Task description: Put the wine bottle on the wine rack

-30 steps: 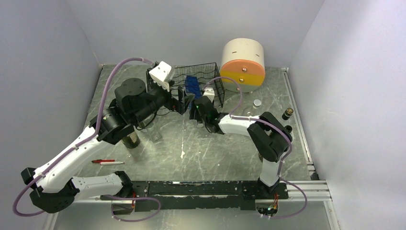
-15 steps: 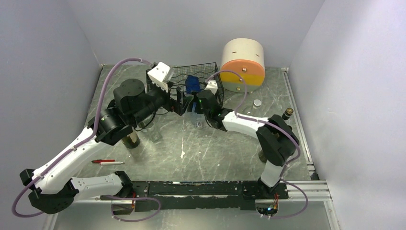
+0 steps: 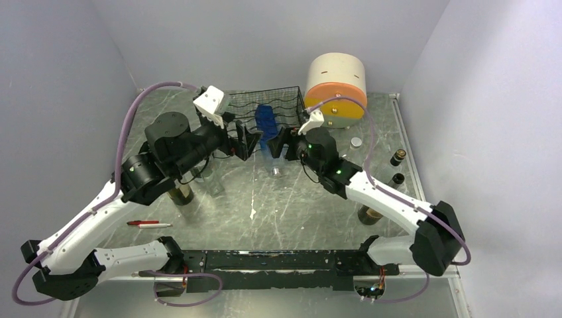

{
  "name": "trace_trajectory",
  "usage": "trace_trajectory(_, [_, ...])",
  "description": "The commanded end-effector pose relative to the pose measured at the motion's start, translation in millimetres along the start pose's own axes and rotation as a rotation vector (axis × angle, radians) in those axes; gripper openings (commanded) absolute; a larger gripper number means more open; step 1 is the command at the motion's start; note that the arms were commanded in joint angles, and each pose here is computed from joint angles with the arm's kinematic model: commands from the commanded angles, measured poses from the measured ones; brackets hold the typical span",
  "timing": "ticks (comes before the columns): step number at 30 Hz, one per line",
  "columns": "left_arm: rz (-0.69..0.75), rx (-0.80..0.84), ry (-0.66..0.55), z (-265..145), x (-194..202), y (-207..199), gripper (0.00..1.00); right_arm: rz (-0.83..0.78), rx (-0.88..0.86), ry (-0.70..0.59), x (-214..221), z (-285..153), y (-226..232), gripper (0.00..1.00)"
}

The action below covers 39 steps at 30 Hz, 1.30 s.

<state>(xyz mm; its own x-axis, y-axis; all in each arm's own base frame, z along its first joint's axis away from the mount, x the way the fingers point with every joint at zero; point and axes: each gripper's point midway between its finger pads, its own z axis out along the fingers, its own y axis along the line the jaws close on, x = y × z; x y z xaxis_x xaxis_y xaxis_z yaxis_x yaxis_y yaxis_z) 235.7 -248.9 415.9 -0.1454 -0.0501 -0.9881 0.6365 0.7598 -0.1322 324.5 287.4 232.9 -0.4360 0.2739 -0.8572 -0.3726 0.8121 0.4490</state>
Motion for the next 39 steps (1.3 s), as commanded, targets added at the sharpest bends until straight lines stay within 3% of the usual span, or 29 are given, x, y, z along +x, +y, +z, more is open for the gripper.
trace_trajectory(1, [-0.044, 0.019, -0.1, -21, -37, -3, 0.99, -0.043, -0.116, 0.064, 19, -20, 14, 0.8])
trace_trajectory(14, [-0.106, -0.084, -0.185, -65, -50, 22, 0.99, -0.092, -0.265, 0.109, 54, -18, 94, 0.8])
trace_trajectory(26, [-0.122, -0.254, -0.246, -97, -76, 55, 0.99, -0.294, -0.425, 0.1, 45, 17, 181, 0.74])
trace_trajectory(35, [-0.117, -0.256, -0.279, -107, -84, 57, 0.99, -0.383, -0.422, 0.11, 59, 41, 206, 0.74])
trace_trajectory(39, [-0.117, -0.256, -0.275, -108, -81, 57, 0.99, -0.431, -0.42, 0.096, 68, 52, 210, 0.67])
